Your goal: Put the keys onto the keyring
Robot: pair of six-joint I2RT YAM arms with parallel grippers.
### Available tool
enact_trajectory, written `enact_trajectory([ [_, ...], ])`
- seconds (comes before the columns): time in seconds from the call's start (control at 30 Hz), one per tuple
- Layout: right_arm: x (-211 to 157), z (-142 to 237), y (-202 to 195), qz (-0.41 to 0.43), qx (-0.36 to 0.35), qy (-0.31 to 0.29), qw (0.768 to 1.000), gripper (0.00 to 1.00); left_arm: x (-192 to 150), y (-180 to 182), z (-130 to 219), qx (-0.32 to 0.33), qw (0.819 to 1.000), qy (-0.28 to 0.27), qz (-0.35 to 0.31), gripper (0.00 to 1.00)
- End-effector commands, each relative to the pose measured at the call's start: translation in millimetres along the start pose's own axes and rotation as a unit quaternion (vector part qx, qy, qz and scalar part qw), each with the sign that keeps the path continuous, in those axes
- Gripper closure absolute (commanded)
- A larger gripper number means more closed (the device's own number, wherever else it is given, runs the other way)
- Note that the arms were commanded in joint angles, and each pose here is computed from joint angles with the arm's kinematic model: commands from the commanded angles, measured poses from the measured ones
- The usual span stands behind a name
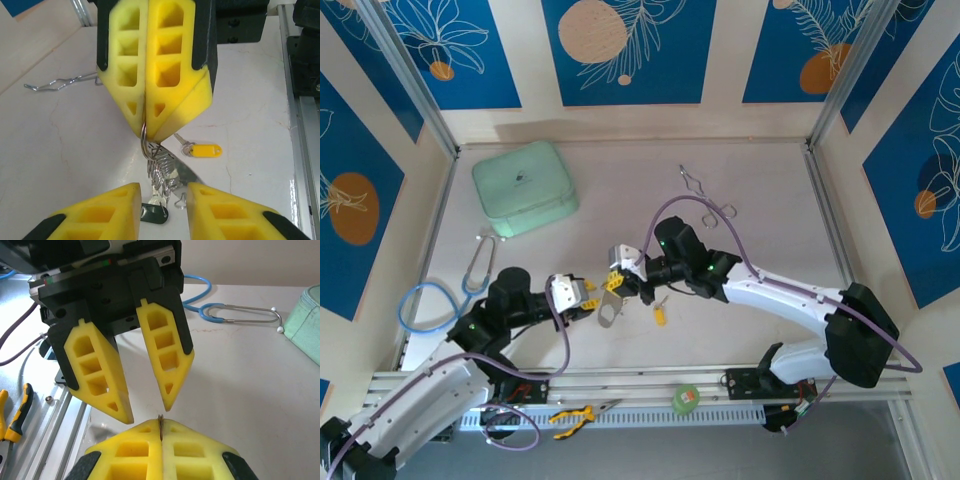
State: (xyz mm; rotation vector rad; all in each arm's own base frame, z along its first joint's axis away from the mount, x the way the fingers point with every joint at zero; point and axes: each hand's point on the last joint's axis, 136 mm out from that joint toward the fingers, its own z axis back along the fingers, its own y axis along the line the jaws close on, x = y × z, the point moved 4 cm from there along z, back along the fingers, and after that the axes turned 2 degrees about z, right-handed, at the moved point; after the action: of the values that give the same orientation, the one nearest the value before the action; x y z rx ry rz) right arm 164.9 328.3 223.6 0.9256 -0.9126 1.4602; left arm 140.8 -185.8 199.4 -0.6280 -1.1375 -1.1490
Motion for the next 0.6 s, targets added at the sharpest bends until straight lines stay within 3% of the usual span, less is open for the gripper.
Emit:
enact_trajectory([
  [0.0, 2.5, -3.4, 3.6, 0.006, 0.019, 0.014, 1.000, 1.00, 19.5, 0.3, 1.7, -0.010, 0.999, -0.032, -0.001, 0.72],
  [0.4, 4.5, -10.2, 8.4, 0.009, 0.043, 0.020, 0.999, 1.00, 20.0, 2.3, -1.9, -0.011, 0.999, -0.033, 0.006, 0.77],
  [0.57, 7.2, -12.7, 9.4, 0.011, 0.049, 0.015, 0.999, 1.00, 21.4, 1.3, -2.2, -0.016, 0.999, -0.037, 0.008, 0.86],
])
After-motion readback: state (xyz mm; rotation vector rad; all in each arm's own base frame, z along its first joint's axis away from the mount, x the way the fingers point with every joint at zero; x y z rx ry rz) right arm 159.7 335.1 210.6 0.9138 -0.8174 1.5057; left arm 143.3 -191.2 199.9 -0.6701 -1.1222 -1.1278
